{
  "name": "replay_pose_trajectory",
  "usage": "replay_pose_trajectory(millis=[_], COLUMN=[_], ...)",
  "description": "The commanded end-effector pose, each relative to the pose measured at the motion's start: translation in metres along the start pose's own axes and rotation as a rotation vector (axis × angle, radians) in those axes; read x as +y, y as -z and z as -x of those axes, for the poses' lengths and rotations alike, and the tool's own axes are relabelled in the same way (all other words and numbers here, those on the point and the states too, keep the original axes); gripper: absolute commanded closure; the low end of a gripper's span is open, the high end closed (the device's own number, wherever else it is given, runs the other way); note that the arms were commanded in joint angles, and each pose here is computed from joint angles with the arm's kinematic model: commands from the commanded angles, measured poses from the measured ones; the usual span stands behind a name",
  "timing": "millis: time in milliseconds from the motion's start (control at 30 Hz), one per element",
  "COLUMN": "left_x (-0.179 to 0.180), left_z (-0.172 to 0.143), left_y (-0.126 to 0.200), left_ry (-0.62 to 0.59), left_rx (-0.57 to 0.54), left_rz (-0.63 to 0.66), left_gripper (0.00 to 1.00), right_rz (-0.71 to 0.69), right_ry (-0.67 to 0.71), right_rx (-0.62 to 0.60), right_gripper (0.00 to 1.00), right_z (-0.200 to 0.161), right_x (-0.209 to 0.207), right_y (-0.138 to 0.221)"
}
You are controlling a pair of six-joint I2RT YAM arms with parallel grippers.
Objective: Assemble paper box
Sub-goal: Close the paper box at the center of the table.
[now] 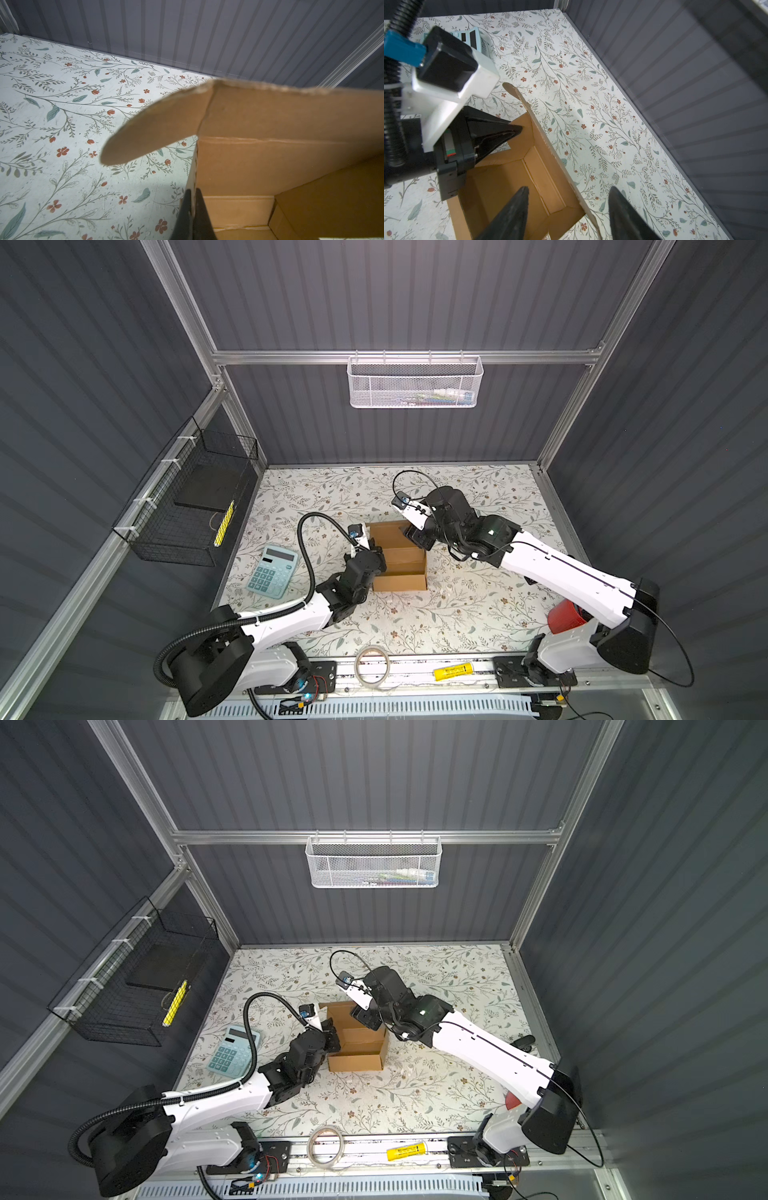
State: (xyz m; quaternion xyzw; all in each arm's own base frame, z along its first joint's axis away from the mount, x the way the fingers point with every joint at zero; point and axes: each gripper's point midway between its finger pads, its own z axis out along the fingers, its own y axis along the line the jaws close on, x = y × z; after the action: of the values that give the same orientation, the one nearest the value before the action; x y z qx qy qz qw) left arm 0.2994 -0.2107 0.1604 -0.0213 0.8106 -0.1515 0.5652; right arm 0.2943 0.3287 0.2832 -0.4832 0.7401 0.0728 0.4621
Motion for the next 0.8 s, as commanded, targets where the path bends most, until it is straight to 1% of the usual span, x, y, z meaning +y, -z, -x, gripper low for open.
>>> replay_pose_trajectory(millis=[0, 267, 767], left_x=[0.002, 0.003, 0.004], left_z=[-0.001, 0.001, 0.003], left_y=[0.002, 0.003, 0.006], left_ry=[-0.028, -0.032, -0.043], left_rx=[-0.002, -0.006, -0.007], left_rz=[0.01, 0.015, 0.018], left_gripper=[1.0, 1.0, 1.0], right_rz=[0.054, 0.104, 0.179], right_ry=[0.048, 0.12, 0.182], right_rx=[0.034, 0.114, 0.199], right_gripper=[0.38, 0.39, 0.41], right_z=[0.002, -0.001, -0.014], right_x=[0.006, 0.012, 0.025], right_y=[-0.007, -0.027, -0.053])
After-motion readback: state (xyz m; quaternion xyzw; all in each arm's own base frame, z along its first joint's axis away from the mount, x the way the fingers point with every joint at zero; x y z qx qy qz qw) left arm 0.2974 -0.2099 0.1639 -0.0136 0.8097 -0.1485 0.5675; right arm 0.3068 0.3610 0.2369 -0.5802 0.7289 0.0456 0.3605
